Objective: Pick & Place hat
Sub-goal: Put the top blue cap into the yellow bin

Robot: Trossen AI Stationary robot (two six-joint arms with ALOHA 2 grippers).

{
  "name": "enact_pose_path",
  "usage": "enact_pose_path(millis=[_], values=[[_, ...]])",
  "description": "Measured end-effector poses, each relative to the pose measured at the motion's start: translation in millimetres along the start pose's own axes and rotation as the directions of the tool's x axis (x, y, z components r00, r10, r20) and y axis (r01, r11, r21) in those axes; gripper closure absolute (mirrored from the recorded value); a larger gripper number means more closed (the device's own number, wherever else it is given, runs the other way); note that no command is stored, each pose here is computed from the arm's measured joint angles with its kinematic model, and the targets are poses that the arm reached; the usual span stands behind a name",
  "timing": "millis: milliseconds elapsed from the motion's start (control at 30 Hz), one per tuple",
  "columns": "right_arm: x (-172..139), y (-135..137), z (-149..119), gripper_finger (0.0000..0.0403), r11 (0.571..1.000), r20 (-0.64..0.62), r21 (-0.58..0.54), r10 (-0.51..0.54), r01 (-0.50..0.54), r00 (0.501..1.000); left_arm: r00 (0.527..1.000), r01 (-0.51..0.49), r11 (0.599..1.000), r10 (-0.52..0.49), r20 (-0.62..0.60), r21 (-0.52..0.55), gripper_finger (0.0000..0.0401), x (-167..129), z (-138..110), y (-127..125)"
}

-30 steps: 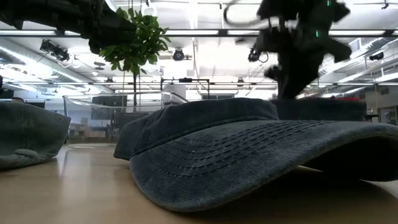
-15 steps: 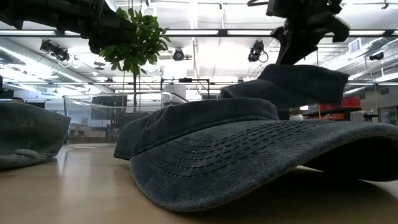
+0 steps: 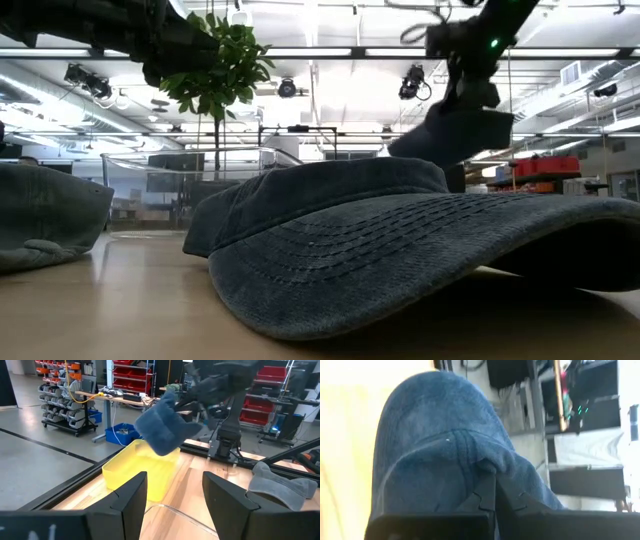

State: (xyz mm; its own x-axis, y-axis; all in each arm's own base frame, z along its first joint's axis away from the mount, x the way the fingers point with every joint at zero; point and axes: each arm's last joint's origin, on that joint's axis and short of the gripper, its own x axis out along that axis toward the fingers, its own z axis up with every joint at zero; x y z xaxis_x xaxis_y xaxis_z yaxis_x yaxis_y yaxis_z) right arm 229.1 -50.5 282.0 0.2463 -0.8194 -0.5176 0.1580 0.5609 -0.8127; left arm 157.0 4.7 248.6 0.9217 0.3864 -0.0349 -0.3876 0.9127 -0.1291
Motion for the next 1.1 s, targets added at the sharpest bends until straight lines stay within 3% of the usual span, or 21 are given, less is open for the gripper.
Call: enact_pose_path(millis=[233,433,633,900,1033,1100], values=[[47,-8,12,0.0403,0.998,0.009,0.023,0.065,-0.066,0.998,1.000,0.000,1.000,0.000,0.000,0.000,0.0204,0,0,0],[90,9,17,0.0403,0.985,-0.062,-0.114,0.125,-0.132,0.990,1.000,0.000,1.000,0.000,-0.001,0.001,0.0204,0,0,0],[126,21,15,0.0403,0.979,-0.143,-0.134,0.135,-0.154,0.981,1.000,0.000,1.000,0.000,-0.001,0.001,0.0204,0,0,0],[136,34,17,0.0403,0.919,-0.045,-0.174,0.352,-0.354,0.935,1.000,0.000,1.000,0.000,-0.001,0.003,0.0204,0,0,0],[128,31,21,0.0403,0.918,-0.005,-0.198,0.349,-0.343,0.937,1.000,0.000,1.000,0.000,-0.001,0.004,0.0204,0,0,0],[123,27,21,0.0403,0.926,-0.025,-0.238,0.295,-0.292,0.955,1.000,-0.001,1.000,0.001,-0.001,0.004,0.0204,0,0,0]])
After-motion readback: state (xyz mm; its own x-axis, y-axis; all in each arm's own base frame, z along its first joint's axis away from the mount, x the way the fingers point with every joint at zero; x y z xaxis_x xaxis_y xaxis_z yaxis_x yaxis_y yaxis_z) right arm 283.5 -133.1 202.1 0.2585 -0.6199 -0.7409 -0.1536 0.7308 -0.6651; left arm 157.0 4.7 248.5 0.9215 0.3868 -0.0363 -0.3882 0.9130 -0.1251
